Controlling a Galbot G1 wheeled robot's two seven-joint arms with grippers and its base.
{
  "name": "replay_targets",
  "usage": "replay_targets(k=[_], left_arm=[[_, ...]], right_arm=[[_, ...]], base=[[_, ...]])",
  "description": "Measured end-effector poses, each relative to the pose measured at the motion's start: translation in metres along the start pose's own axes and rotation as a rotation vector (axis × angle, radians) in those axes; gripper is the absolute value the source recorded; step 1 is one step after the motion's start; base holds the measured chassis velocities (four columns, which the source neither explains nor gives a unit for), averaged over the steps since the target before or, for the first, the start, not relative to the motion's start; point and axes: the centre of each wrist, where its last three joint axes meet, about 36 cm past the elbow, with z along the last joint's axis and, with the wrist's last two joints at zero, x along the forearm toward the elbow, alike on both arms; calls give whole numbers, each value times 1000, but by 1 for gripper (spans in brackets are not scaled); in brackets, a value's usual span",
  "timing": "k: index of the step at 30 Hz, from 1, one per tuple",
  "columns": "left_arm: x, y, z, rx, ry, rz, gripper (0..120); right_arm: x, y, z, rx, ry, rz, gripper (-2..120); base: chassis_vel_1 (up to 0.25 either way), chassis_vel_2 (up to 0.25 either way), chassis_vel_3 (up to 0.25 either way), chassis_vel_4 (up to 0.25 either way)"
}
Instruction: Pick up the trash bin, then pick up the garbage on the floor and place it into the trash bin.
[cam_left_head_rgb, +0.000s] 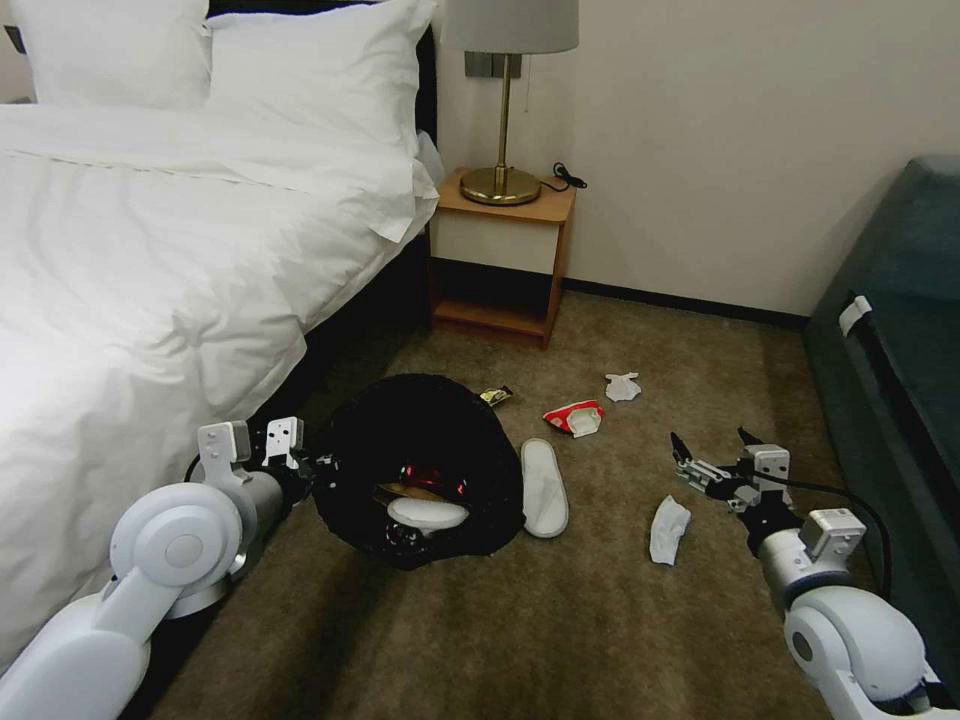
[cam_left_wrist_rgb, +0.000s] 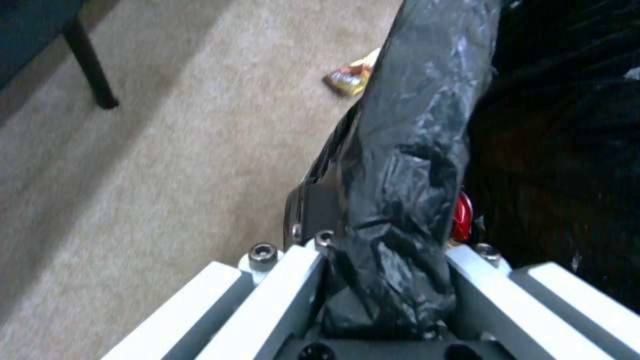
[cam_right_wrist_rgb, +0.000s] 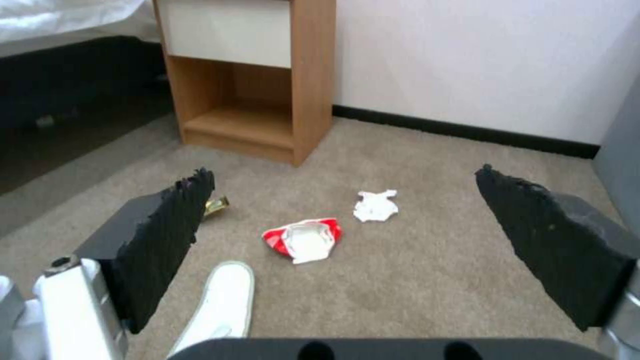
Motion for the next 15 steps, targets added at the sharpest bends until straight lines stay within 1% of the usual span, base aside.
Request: replay_targets(k=[1, 2, 4, 5, 7, 8, 10, 12, 15], left_arm=[[0, 0, -4, -8, -21, 7, 0], [0, 0, -4, -8, -21, 7, 0], [-1, 0, -11, -22, -57, 24, 0], [-1, 0, -11, -22, -57, 24, 0], [-1, -1, -21, -24, -85, 35, 0], [-1, -1, -21, -24, -85, 35, 0], [-2, -1, -26, -23, -95, 38, 0], [-3, -2, -27, -22, -95, 40, 0], [-4, -2, -27, -20, -94, 41, 0]], right_arm=[[-1, 0, 2, -1, 5, 0, 100], [-1, 0, 2, -1, 5, 0, 100], [-3, -1, 5, -4, 16, 1, 100], [-3, -1, 5, -4, 16, 1, 100], [-3, -2, 8, -6, 27, 4, 100], [-3, -2, 8, -6, 27, 4, 100], [-4, -4, 8, -8, 30, 5, 100], [-4, -5, 8, -10, 30, 7, 100], [-4, -6, 7, -12, 31, 12, 100]], base=[[0, 0, 0, 0], [0, 0, 0, 0], [0, 0, 0, 0], [0, 0, 0, 0], [0, 0, 0, 0], [0, 0, 0, 0], [0, 0, 0, 0], [-36, 14, 16, -18], [-80, 66, 82, -71]])
